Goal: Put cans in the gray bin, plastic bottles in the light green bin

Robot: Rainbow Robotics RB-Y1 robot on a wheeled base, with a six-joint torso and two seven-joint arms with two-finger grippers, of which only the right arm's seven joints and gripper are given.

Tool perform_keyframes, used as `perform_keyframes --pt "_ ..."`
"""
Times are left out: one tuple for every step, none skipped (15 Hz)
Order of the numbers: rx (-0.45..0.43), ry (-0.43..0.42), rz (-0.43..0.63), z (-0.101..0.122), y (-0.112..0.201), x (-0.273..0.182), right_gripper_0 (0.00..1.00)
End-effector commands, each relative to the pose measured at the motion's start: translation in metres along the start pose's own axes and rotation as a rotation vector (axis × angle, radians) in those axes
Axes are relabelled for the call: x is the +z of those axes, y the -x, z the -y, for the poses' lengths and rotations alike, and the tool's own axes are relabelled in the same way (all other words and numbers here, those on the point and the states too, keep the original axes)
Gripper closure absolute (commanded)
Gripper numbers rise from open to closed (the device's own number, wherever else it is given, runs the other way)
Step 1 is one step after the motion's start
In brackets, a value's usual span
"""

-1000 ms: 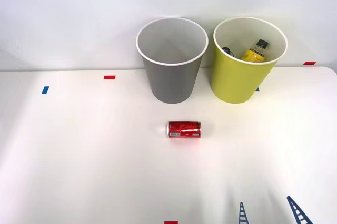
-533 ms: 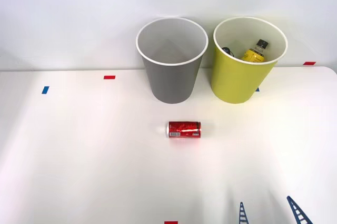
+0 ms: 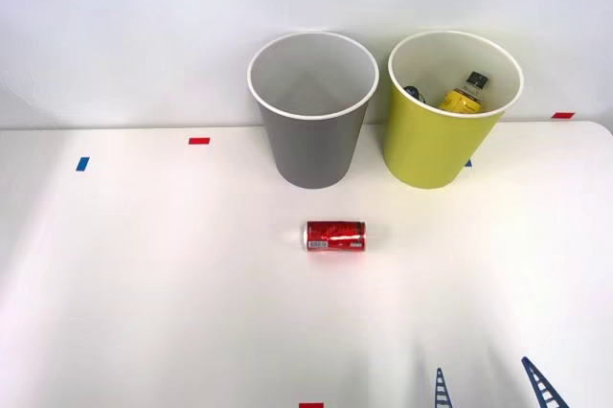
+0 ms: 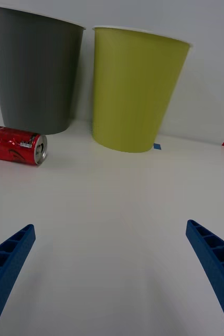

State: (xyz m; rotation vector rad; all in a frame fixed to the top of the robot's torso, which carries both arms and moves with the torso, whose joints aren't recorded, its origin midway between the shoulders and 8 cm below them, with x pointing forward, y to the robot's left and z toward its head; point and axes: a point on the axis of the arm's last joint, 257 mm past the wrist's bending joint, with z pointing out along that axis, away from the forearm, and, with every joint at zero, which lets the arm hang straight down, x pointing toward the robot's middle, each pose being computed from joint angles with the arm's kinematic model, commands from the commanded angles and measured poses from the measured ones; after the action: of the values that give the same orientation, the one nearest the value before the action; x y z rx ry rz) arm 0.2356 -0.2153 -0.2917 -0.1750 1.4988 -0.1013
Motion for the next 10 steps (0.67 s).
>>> perform_keyframes --pt "0.000 0.000 0.000 0.0000 0.0000 0.0000 0.00" --pt "0.000 0.000 0.000 0.0000 0.0000 0.0000 0.00" --pt "0.000 0.000 0.000 0.0000 0.0000 0.0000 0.00" --pt "0.000 0.000 0.000 0.0000 0.0000 0.0000 0.00" --pt "0.000 0.000 0.000 0.0000 0.0000 0.0000 0.00" --pt "0.000 0.000 0.000 0.0000 0.0000 0.0000 0.00" --pt "0.000 0.000 0.000 0.0000 0.0000 0.0000 0.00" --pt "0.000 0.000 0.000 0.0000 0.0000 0.0000 0.00" --pt "0.000 0.000 0.000 0.0000 0.0000 0.0000 0.00" --pt "0.000 0.000 0.000 0.0000 0.0000 0.0000 0.00"
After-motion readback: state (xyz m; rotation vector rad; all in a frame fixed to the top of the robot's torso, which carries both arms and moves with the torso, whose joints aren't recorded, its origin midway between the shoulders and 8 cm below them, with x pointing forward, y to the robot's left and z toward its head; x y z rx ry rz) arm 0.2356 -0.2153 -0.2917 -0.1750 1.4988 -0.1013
